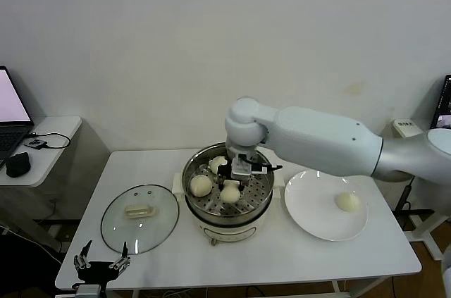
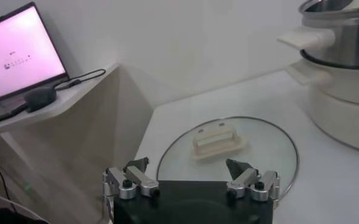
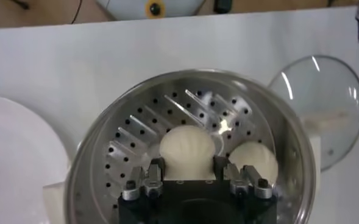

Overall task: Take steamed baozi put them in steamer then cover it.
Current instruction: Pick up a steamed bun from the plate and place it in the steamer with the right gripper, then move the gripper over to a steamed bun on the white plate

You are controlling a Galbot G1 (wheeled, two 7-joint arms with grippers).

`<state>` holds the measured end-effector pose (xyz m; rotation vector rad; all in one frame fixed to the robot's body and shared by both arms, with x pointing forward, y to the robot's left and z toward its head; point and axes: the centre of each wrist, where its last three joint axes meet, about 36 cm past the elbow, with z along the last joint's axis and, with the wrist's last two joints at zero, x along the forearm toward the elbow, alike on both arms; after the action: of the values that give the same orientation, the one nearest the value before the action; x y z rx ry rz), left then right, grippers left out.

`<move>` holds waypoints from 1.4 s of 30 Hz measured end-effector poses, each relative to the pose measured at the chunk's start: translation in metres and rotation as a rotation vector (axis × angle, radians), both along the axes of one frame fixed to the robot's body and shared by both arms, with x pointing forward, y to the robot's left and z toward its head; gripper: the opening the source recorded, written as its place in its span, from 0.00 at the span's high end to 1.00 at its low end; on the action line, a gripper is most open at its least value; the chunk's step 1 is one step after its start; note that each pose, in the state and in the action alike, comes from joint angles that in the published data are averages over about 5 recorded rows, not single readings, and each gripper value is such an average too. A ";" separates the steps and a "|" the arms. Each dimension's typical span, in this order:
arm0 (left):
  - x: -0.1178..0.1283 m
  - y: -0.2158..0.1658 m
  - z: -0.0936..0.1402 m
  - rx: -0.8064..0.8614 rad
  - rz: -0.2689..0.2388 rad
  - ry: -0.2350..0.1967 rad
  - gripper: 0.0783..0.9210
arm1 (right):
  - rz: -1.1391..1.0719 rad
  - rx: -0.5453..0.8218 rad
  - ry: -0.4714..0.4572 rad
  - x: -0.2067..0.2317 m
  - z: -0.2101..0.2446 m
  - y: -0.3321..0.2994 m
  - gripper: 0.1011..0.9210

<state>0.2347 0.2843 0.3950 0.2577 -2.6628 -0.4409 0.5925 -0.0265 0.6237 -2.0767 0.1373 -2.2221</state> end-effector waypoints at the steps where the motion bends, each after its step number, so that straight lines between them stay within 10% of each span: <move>1: 0.000 0.000 0.000 0.000 0.001 0.000 0.12 | 0.006 -0.001 0.002 -0.001 -0.003 0.002 0.51; 16: 0.001 0.001 -0.002 -0.003 0.002 0.004 0.12 | 0.030 0.004 0.028 -0.012 -0.034 0.012 0.50; 26: 0.004 -0.001 -0.005 -0.015 -0.003 0.008 0.12 | -0.051 0.062 0.047 -0.002 -0.022 0.001 0.19; 42: 0.005 -0.003 0.000 -0.006 -0.035 0.006 0.12 | -0.649 0.292 0.121 0.054 0.073 -0.128 0.12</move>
<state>0.2396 0.2814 0.3953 0.2073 -2.6658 -0.4437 0.6461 -0.1540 0.6966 -2.2009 1.2199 -2.1727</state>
